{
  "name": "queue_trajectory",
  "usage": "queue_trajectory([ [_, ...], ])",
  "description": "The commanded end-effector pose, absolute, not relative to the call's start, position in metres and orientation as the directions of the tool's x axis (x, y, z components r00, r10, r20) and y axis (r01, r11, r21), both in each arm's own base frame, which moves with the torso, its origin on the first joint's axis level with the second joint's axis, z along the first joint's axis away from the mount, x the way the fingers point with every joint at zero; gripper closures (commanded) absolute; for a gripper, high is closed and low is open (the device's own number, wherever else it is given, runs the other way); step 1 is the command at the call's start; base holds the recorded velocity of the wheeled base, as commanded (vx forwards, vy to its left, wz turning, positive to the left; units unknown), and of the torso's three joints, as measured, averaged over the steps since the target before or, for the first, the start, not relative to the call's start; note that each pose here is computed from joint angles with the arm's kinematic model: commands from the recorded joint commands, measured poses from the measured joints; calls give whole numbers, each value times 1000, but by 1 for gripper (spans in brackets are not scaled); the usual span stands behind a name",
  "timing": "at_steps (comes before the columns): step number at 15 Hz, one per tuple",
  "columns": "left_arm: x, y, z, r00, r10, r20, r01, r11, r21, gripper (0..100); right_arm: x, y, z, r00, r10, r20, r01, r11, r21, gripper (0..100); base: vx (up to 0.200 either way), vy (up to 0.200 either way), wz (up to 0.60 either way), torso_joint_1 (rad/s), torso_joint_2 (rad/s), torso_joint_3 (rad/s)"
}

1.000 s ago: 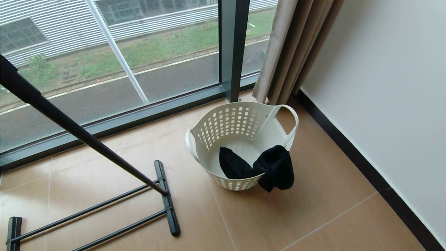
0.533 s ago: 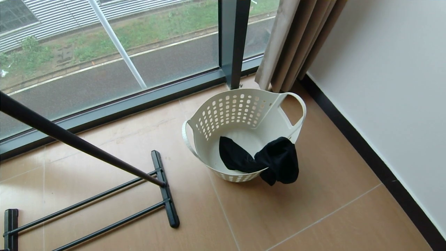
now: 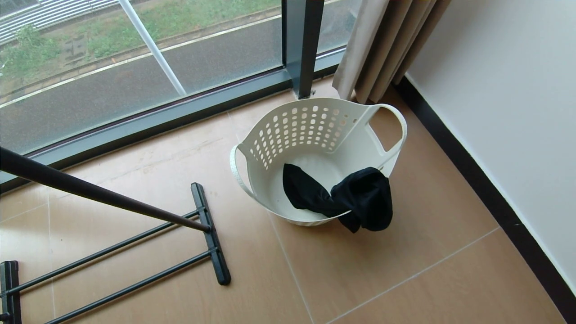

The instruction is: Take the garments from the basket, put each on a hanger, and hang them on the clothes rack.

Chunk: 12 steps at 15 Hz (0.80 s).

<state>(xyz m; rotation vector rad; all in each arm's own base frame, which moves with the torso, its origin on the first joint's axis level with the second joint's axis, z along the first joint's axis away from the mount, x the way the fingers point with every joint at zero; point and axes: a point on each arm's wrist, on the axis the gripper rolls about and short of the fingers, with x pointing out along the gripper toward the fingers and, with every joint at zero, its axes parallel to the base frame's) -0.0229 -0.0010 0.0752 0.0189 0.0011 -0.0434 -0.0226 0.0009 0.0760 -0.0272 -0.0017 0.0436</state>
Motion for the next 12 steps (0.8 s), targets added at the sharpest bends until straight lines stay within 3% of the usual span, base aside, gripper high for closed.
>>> queue_trajectory([
  [1, -23, -1, 75, 999, -43, -3, 43, 999, 18, 0, -23, 1, 76, 999, 46, 2, -46, 999, -28, 0, 0, 0, 0, 0, 0, 0],
  [12, -23, -1, 76, 999, -46, -2, 46, 999, 20, 0, -23, 1, 76, 999, 43, 0, -43, 999, -29, 0, 0, 0, 0, 0, 0, 0],
])
